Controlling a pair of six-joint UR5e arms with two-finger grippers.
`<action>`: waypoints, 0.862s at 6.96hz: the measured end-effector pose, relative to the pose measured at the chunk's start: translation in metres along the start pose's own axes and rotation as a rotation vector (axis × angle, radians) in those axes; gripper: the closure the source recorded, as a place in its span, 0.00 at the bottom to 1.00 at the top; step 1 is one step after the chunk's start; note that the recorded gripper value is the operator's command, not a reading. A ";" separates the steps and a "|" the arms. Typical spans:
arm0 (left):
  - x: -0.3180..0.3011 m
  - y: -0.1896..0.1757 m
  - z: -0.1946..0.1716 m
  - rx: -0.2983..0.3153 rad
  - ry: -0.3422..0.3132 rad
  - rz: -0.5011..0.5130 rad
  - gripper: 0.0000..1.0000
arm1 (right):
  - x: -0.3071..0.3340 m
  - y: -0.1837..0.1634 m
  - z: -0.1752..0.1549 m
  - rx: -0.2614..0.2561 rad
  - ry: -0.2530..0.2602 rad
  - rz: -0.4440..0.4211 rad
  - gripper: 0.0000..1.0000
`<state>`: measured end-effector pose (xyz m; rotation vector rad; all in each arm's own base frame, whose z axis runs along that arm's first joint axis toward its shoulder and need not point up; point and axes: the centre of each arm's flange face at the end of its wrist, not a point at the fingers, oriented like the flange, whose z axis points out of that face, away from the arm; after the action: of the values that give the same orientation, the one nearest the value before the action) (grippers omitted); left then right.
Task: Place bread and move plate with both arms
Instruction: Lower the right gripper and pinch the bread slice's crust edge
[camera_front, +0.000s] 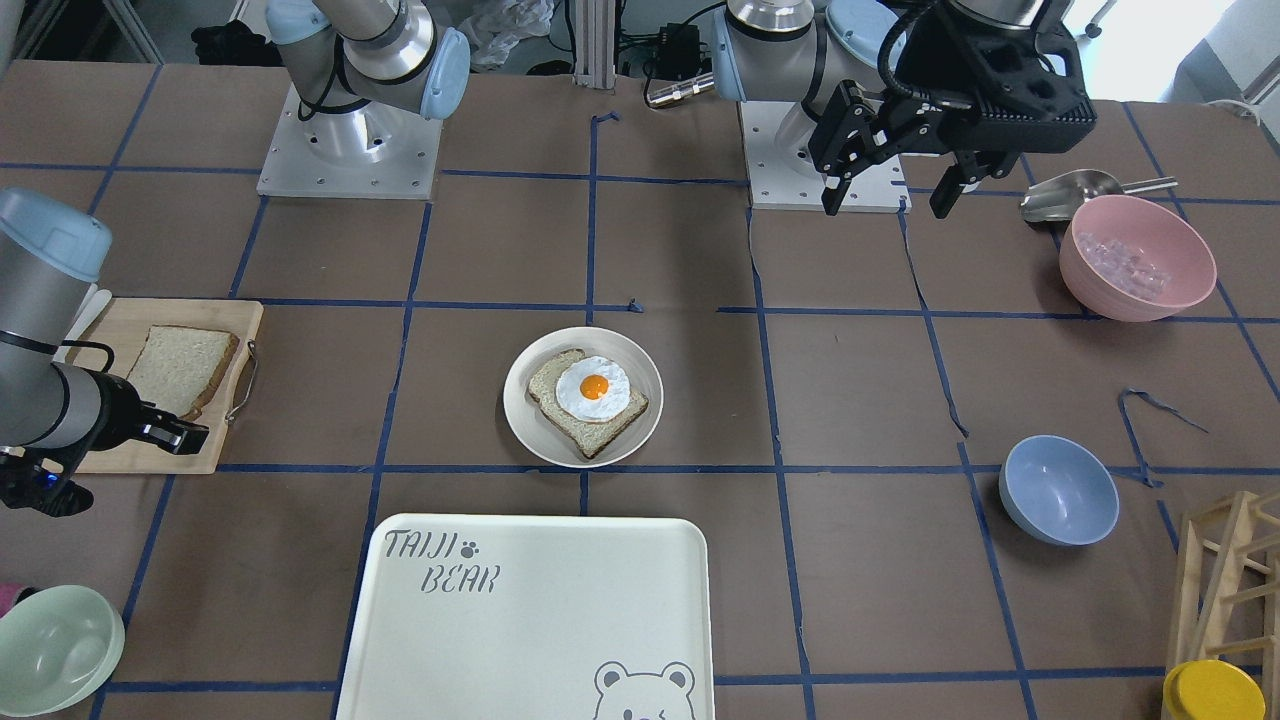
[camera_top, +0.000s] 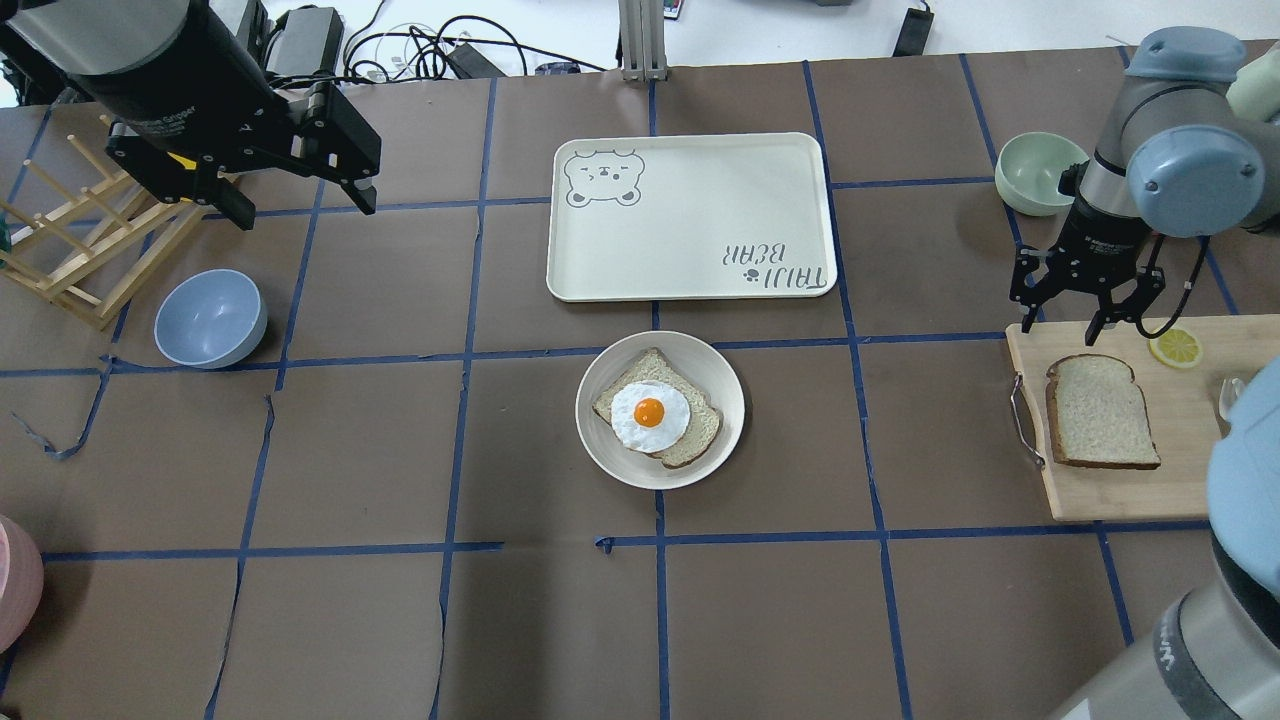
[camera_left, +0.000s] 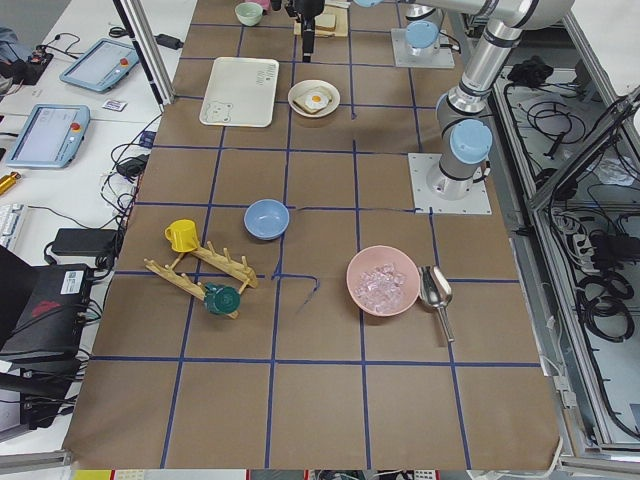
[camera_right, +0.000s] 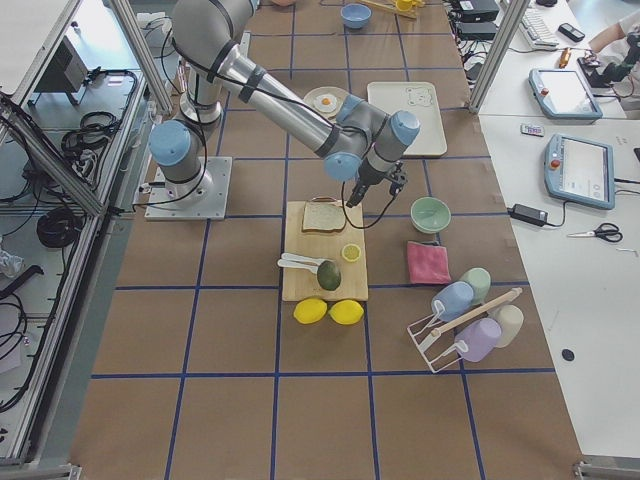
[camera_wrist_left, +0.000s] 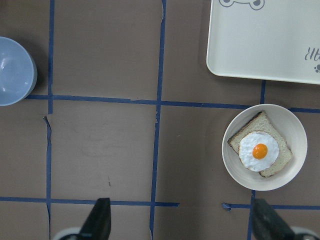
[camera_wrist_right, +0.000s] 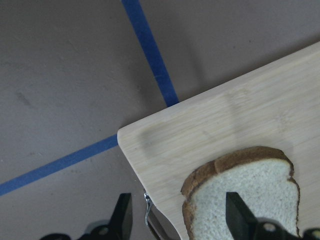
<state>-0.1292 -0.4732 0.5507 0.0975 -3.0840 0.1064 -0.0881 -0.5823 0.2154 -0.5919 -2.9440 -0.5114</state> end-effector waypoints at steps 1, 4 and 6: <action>0.000 0.000 0.000 0.000 0.000 0.000 0.00 | 0.002 0.000 0.007 -0.012 0.015 0.000 0.33; 0.000 0.000 0.000 0.000 0.000 0.000 0.00 | 0.019 -0.005 0.026 -0.051 0.023 0.026 0.53; 0.000 0.000 0.000 0.000 0.000 0.000 0.00 | 0.019 -0.003 0.033 -0.067 0.016 0.035 0.79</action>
<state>-0.1291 -0.4731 0.5509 0.0974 -3.0840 0.1071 -0.1077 -0.5668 0.1863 -0.6423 -2.9063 -0.6104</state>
